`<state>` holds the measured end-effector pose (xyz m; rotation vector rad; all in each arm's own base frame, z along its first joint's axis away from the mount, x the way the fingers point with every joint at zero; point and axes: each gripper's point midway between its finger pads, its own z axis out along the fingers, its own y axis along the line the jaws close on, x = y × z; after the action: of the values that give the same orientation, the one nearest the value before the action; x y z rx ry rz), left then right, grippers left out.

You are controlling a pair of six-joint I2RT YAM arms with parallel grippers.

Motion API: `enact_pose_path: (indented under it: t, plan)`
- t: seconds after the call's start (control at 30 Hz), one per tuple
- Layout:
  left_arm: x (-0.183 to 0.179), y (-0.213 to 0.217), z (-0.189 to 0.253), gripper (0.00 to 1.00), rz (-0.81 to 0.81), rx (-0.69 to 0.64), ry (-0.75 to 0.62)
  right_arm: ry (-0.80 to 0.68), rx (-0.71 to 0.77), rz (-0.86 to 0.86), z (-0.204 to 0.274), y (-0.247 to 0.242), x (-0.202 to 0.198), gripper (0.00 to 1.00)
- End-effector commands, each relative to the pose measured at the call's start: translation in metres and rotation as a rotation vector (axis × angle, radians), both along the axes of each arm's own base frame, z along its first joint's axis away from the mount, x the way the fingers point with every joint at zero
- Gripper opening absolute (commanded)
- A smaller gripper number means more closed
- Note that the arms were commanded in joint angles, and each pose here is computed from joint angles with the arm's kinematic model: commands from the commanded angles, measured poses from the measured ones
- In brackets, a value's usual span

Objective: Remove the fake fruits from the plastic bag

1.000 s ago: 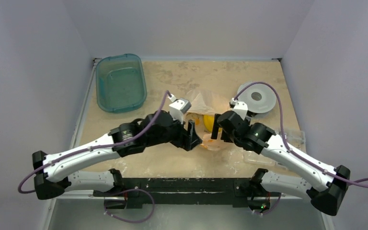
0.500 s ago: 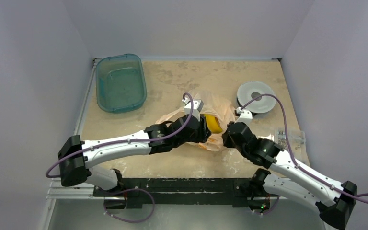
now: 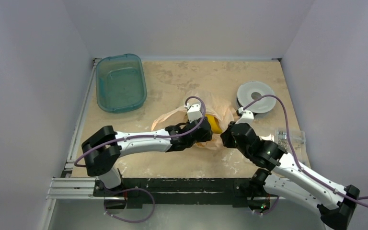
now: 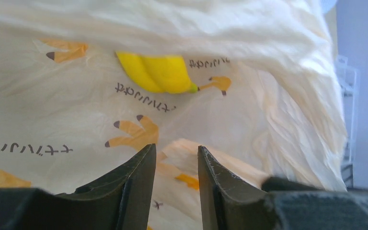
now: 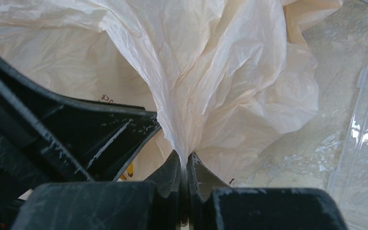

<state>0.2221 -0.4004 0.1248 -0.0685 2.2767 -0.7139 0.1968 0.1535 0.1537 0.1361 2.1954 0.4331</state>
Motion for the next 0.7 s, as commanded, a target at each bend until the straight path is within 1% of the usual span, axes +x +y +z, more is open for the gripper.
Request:
enact_pose_path:
  t: [0.0, 0.07, 0.1, 0.3, 0.4, 0.43, 0.53, 0.6, 0.67]
  plan:
    - [0.034, -0.012, 0.019, 0.40, 0.161, -0.135, -0.044, -0.005, 0.026, 0.009, 0.002, 0.001, -0.003, 0.00]
    - [0.043, -0.011, 0.013, 0.46, 0.200, -0.125, -0.063, -0.008, 0.031, 0.010, 0.002, 0.001, -0.003, 0.00]
    - [0.049, -0.015, 0.015, 0.50, 0.220, -0.143, -0.079, -0.008, 0.036, 0.013, 0.002, 0.002, -0.004, 0.00]
    - [0.074, -0.025, -0.002, 0.58, 0.249, -0.153, -0.095, -0.014, 0.052, 0.048, 0.007, 0.005, -0.007, 0.00]
    - [0.087, -0.026, -0.013, 0.68, 0.266, -0.125, -0.106, -0.011, 0.050, 0.059, 0.007, 0.007, -0.008, 0.00]
    - [0.089, -0.027, -0.018, 0.69, 0.268, -0.120, -0.103, -0.009, 0.049, 0.064, 0.007, 0.008, -0.008, 0.00]
    - [0.096, -0.032, -0.027, 0.69, 0.258, -0.087, -0.127, -0.004, 0.051, 0.077, 0.005, 0.010, -0.009, 0.00]
    - [0.101, -0.033, -0.034, 0.64, 0.262, -0.056, -0.124, -0.004, 0.053, 0.083, 0.006, 0.011, -0.010, 0.00]
    - [0.102, -0.033, -0.040, 0.55, 0.261, -0.042, -0.121, -0.007, 0.058, 0.085, 0.007, 0.011, -0.010, 0.00]
